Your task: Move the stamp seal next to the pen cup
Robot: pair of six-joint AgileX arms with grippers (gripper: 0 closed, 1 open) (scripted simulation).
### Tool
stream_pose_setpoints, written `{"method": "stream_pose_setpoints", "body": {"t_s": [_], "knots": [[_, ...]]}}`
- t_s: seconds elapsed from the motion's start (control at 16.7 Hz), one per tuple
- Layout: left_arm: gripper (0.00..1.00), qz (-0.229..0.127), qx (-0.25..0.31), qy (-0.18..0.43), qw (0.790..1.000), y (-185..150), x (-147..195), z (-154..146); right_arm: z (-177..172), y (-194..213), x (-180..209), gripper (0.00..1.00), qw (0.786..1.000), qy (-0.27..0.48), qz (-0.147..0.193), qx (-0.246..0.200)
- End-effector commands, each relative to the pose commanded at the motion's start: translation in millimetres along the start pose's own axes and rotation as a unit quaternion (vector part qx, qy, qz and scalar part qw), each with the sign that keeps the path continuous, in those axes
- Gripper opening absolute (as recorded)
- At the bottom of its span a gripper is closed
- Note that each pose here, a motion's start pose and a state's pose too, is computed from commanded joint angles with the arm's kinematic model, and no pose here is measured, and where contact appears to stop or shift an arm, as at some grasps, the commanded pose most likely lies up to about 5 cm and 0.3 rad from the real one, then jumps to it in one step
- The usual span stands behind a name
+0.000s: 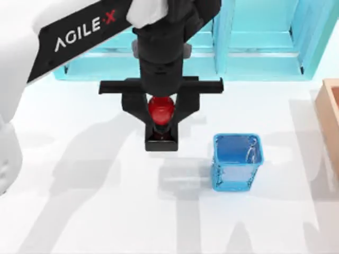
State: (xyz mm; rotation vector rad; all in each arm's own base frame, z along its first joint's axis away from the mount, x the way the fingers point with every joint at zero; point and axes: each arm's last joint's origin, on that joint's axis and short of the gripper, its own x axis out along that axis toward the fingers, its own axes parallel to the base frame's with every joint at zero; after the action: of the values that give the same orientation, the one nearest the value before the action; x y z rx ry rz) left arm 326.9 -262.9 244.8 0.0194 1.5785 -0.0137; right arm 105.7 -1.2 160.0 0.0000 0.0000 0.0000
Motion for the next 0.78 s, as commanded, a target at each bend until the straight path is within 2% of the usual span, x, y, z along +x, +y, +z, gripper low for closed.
{"method": "stream_pose_setpoints", "body": {"t_s": [0.18, 0.78], "knots": [[0.00, -0.002, -0.001, -0.004, 1.000, -30.3, 8.1, -8.9, 0.0, 0.0, 0.0, 1.00, 1.000, 0.000, 0.000, 0.000], [0.00, -0.002, 0.000, -0.002, 1.000, -31.0, 22.3, -9.2, 0.0, 0.0, 0.0, 1.00, 1.000, 0.000, 0.000, 0.000]]}}
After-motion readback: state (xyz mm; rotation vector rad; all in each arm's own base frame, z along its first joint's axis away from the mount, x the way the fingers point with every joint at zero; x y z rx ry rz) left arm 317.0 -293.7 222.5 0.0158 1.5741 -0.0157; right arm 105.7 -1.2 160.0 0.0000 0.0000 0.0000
